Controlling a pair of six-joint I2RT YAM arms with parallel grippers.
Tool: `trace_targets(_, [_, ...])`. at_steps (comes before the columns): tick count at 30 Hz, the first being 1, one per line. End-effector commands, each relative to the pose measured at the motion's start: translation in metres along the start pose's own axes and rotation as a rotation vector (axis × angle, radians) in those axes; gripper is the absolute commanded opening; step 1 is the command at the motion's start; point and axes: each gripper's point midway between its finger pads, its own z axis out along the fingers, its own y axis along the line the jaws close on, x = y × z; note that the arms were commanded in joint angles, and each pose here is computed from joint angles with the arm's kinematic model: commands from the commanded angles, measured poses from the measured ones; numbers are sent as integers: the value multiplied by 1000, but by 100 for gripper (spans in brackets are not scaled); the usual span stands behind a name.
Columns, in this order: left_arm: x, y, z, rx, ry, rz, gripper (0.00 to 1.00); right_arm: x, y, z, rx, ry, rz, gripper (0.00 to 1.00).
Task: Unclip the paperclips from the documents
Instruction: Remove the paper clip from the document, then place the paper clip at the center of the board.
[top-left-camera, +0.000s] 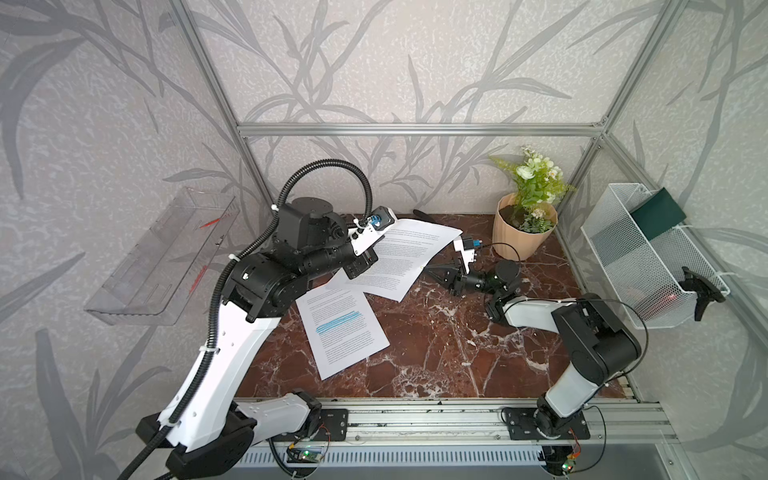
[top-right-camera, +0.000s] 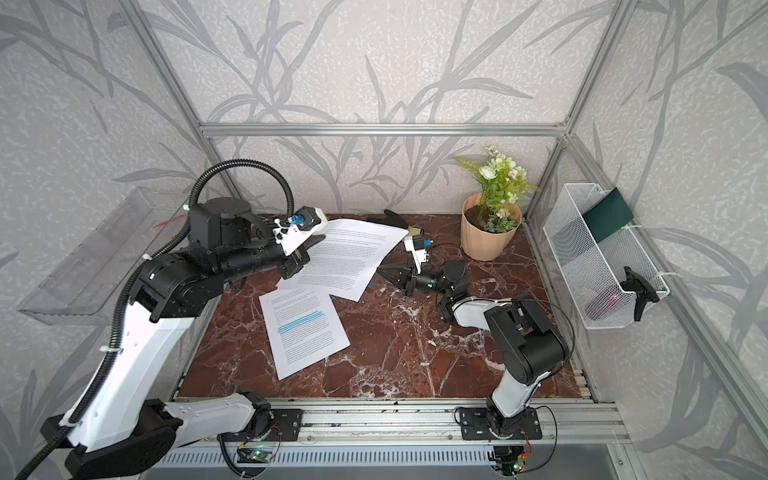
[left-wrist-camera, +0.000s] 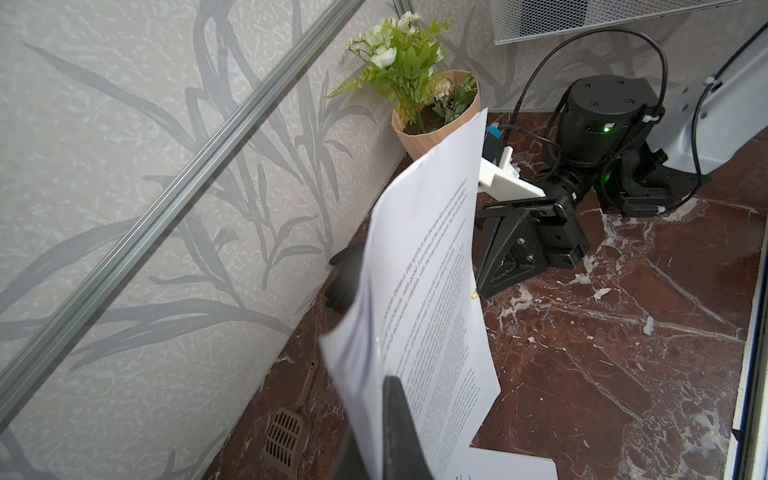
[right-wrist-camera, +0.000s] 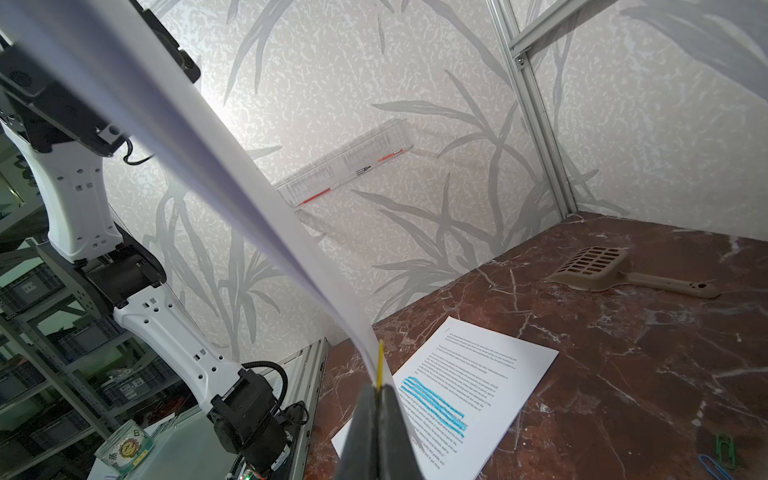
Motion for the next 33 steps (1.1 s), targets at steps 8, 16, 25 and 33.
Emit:
trace_targets(8, [-8, 8, -11, -38, -28, 19, 0, 1, -8, -12, 26, -6, 17, 0])
trace_targets(16, [-10, 12, -12, -47, -31, 23, 0, 3, -12, -19, 42, 3, 31, 0])
trace_targets(25, [-10, 18, -11, -73, -22, 36, 0, 84, -68, -37, 294, 231, 144, 0])
trace_targets(33, [-10, 17, -9, -67, -30, 26, 0, 145, -120, -50, 560, 421, 228, 0])
